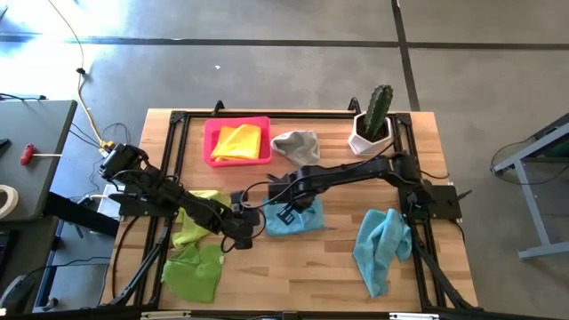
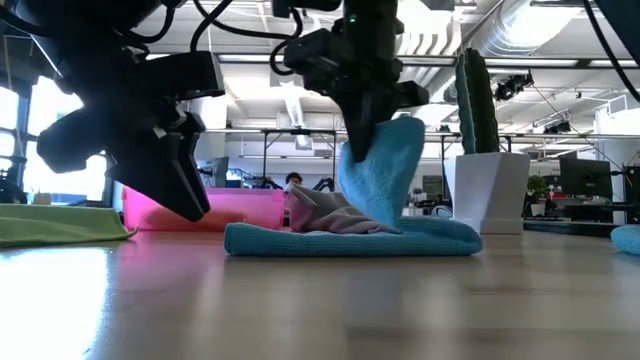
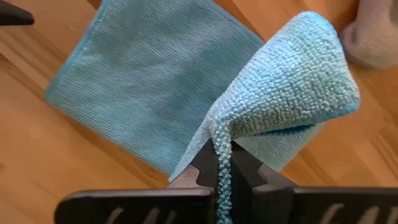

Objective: Fold microfiber towels
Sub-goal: Fold the top blue towel on the table

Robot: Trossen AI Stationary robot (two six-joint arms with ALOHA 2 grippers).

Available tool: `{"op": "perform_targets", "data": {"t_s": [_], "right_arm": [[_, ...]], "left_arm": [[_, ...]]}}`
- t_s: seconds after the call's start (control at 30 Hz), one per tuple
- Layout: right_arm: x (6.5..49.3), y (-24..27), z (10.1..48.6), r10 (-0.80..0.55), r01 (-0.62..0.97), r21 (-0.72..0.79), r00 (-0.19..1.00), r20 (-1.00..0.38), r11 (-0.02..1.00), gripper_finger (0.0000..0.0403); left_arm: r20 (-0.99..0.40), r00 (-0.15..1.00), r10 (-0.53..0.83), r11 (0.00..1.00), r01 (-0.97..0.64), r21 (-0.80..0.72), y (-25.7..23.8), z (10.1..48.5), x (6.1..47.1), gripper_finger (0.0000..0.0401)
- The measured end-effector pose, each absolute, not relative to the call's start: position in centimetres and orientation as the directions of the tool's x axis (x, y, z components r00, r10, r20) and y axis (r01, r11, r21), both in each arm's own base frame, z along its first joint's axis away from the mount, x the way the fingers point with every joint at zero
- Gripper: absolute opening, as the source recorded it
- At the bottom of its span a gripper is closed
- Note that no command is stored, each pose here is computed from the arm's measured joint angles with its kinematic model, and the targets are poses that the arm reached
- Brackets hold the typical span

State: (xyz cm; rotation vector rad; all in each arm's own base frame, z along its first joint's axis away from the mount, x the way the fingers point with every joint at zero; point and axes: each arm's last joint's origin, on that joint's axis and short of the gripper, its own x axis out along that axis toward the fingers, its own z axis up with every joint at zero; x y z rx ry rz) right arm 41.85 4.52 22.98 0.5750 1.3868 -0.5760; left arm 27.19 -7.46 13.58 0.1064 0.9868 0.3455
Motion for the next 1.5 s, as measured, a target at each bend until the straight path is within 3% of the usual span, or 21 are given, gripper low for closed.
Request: {"op": "perform_targets", "data": {"t_s": [0.53,1.0,1.33,1.5], "right_arm": [[43.0,5.1,23.5,-0.003,0.68,0.124,0.182,-0.983,0.722,0.0001],[44.0,4.8,22.5,0.003,0.615,0.135,0.212,-0.977,0.777,0.0005],[45.0,5.1,22.5,0.069,0.525,0.223,0.297,-0.952,0.821,0.0117],[45.3,4.9,23.5,0.038,0.497,0.206,0.326,-0.945,0.843,0.0145]], "left_arm": [[-0.79,0.503,0.349,0.936,-0.22,0.273,-7.4,13.6,27.2,0.0112],[-0.779,0.505,0.372,0.928,-0.232,0.292,-7.4,13.6,27.2,0.0112],[-0.777,0.505,0.375,0.927,-0.228,0.299,-7.3,13.6,27.2,0.0112],[-0.777,0.505,0.375,0.927,-0.228,0.299,-7.3,13.6,27.2,0.0112]]}}
